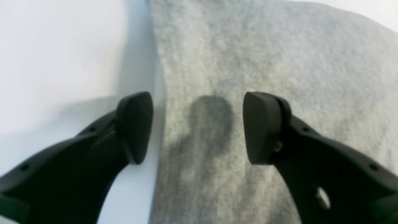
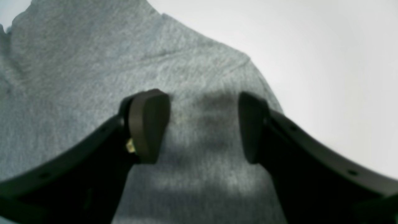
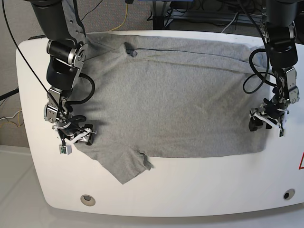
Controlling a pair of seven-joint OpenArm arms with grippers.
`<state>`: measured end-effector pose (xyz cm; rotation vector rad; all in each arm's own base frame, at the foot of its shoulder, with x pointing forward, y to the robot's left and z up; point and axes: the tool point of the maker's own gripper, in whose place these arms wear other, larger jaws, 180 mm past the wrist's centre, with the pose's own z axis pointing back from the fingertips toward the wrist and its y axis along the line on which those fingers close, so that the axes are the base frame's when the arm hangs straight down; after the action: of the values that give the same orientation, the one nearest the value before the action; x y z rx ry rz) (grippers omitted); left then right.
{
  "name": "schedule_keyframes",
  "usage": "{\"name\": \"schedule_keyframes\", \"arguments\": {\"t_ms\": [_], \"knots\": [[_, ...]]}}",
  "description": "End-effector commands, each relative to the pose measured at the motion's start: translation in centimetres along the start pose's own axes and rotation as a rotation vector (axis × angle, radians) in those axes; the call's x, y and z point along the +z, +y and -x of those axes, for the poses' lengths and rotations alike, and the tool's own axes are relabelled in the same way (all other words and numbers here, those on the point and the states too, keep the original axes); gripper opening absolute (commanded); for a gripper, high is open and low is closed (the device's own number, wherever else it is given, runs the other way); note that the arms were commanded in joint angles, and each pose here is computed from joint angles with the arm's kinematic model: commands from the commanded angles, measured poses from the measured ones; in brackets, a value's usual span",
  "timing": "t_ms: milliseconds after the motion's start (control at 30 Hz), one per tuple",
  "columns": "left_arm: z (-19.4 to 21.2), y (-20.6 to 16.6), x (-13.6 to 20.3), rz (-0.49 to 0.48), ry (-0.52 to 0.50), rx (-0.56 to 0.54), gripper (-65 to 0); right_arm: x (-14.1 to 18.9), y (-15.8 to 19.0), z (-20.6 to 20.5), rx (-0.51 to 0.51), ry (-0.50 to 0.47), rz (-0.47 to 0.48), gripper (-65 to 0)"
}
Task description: Fold the T-shirt properly
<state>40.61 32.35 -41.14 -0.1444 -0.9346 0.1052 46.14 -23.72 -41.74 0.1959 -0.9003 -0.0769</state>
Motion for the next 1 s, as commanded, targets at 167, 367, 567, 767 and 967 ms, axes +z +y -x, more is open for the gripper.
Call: {"name": "schedule_keyframes", "arguments": {"t_ms": [167, 367, 567, 767, 967], "knots": [[-1.5, 0.9, 0.3, -0.016, 0.002, -0.020, -36.6, 0.3, 1.0, -1.6, 0.030, -0.022, -0.070, -27.7], [-1.4, 0.9, 0.4, -0.012, 0.002, -0.028, -37.8, 0.4, 1.5, -1.9, 0.044, -0.028, -0.098, -27.7], [-1.5, 1.0, 0.5, -0.014, 0.004, -0.030, -37.1, 0.4, 1.6, -1.8, 0.045, -0.027, -0.106, -27.9], [-1.3, 1.1, 0.6, -0.017, 0.022, -0.039, -55.9, 0.4, 0.3, -2.9, 0.005, -0.087, -0.039, -27.9], [-1.3, 1.3, 0.7, -0.022, 0.032, -0.039, -65.0, 0.4, -0.3, -2.8, 0.002, -0.087, -0.007, -28.0]]}}
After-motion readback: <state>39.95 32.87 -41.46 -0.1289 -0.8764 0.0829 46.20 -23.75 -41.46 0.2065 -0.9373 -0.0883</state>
